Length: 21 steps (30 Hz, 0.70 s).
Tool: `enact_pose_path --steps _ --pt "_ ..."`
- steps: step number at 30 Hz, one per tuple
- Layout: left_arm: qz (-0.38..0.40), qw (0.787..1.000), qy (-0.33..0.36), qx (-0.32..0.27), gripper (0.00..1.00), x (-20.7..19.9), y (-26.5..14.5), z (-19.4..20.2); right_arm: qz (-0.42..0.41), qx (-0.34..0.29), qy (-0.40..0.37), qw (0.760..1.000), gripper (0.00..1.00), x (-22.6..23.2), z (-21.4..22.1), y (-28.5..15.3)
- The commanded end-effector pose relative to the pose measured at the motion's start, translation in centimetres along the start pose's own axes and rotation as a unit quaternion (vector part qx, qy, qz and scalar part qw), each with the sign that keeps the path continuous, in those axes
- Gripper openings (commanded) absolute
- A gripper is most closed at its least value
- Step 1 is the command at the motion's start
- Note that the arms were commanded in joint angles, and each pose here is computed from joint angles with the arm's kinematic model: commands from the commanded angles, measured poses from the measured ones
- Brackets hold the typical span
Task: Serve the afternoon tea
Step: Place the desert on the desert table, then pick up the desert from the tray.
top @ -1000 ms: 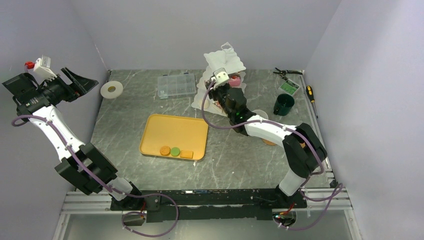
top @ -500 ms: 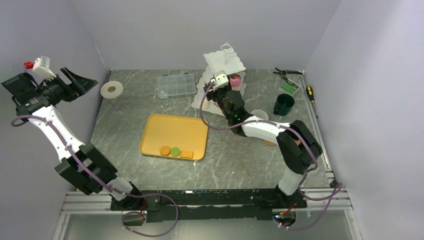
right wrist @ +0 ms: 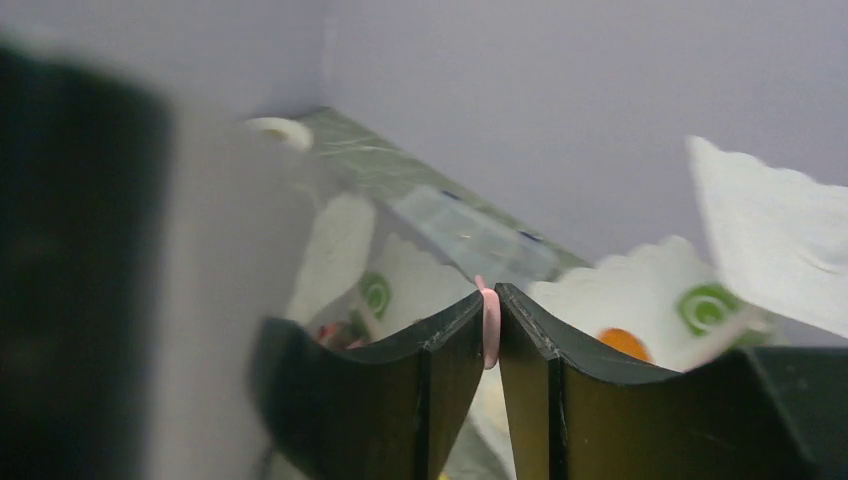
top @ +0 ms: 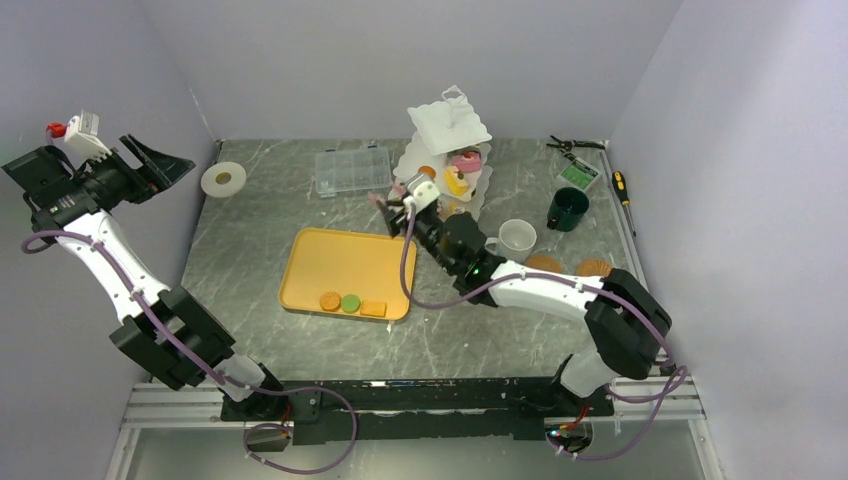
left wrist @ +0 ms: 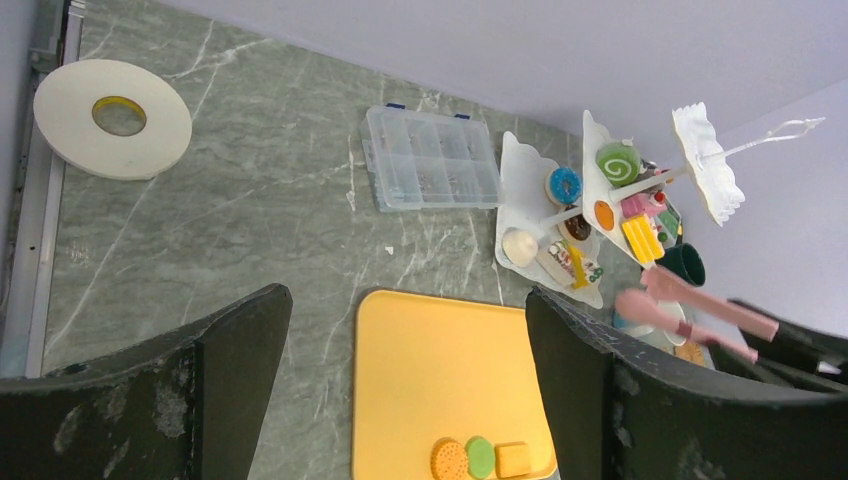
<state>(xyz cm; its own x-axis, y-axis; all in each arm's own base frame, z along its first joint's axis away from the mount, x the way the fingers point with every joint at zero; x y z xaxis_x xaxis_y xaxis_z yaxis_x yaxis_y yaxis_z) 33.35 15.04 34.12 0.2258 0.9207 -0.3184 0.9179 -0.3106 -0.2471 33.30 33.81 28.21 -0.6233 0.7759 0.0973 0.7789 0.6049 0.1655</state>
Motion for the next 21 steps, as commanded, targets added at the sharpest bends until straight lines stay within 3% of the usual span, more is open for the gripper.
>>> enact_pose_path --steps 1,12,21 --pt "0.01 0.999 0.029 -0.022 0.93 -1.3 -0.8 -2.0 -0.058 0.004 0.022 0.998 0.61 4.5 0.0 -1.5" --pt "0.009 0.999 0.027 -0.021 0.93 -1.2 -0.9 -1.8 -0.171 0.098 0.067 0.978 0.61 12.4 5.2 -5.4" --pt "0.015 0.999 0.022 -0.021 0.93 -1.3 -0.9 -1.5 -0.214 0.174 0.083 0.958 0.61 15.1 9.9 -8.1"
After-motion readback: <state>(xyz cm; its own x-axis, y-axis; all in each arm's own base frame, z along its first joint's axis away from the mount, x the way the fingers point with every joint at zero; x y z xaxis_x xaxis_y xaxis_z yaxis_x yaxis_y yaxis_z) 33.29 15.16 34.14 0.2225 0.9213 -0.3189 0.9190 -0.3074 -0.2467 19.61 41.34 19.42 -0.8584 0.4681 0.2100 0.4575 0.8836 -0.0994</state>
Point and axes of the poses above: each gripper's point midway between its finger pads, its own y axis out along the fingers, its own x axis along the line the jaws close on, z = x × y, the point moved 2 cm from there along -y, back along the fingers, and after that the axes turned 15 degrees about y, right-handed, at the moved point
